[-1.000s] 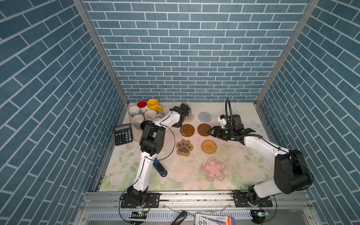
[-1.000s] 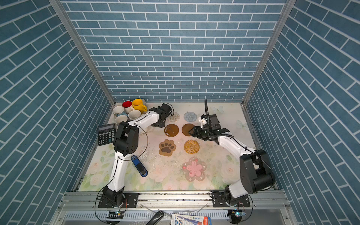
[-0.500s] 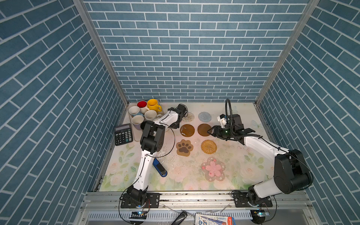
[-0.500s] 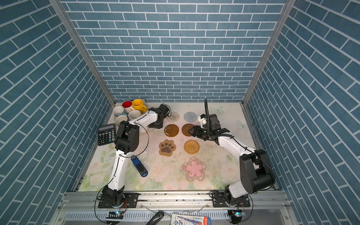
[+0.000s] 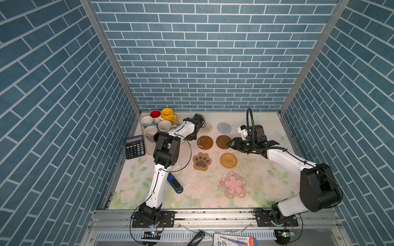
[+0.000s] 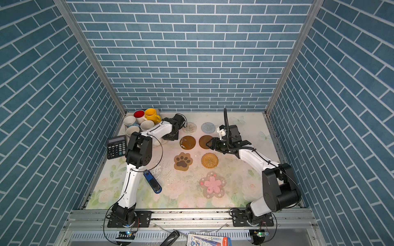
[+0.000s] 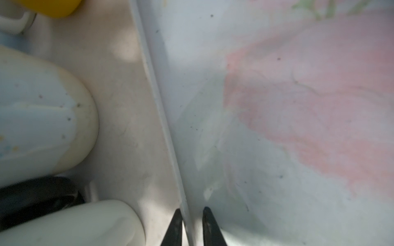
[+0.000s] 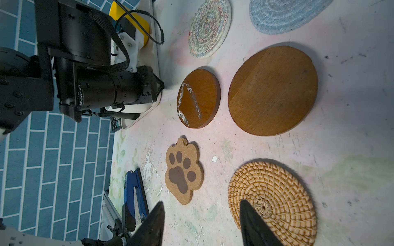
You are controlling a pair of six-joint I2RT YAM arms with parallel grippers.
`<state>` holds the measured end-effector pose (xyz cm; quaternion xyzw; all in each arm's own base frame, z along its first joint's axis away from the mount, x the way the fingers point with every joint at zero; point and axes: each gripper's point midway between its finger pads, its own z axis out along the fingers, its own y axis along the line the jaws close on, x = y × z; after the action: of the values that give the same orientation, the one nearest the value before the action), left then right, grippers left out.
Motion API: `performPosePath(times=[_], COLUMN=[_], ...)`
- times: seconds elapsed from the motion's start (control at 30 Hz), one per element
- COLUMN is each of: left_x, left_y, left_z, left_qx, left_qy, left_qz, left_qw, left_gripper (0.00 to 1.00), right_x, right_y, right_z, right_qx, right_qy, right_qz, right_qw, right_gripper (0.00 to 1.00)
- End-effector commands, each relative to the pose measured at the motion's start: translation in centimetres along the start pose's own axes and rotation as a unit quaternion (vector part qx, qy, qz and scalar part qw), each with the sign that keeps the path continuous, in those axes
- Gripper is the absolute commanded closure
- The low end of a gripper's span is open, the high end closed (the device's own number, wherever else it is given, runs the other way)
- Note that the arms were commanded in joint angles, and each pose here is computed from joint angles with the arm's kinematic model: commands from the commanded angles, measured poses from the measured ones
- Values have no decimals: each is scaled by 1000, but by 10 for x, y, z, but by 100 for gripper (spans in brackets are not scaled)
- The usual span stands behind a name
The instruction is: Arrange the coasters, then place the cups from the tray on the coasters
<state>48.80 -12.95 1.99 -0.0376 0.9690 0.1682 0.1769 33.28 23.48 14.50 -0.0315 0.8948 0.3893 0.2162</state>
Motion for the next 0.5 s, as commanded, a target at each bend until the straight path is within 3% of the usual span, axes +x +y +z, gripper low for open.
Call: performPosePath(times=[0.0, 0.17, 0.47], left_x=[33, 44, 55], left_y=[-3, -6, -19], left_z=[17, 18, 4], left_qx=[10, 22, 70], left_qy=[49, 57, 46], left_qz=[3, 2, 16], left_qw=[999, 998, 996], left_gripper=[85, 99, 100], right_x=[7, 7, 7], right_y=[1, 3, 6], right_z=[-1, -5, -10], right_qx=[-6, -8, -7], right_qy=[2, -2, -7], right_qz=[3, 0, -6], right_qw=[1000, 1000, 1000], right_gripper=[44, 44, 44])
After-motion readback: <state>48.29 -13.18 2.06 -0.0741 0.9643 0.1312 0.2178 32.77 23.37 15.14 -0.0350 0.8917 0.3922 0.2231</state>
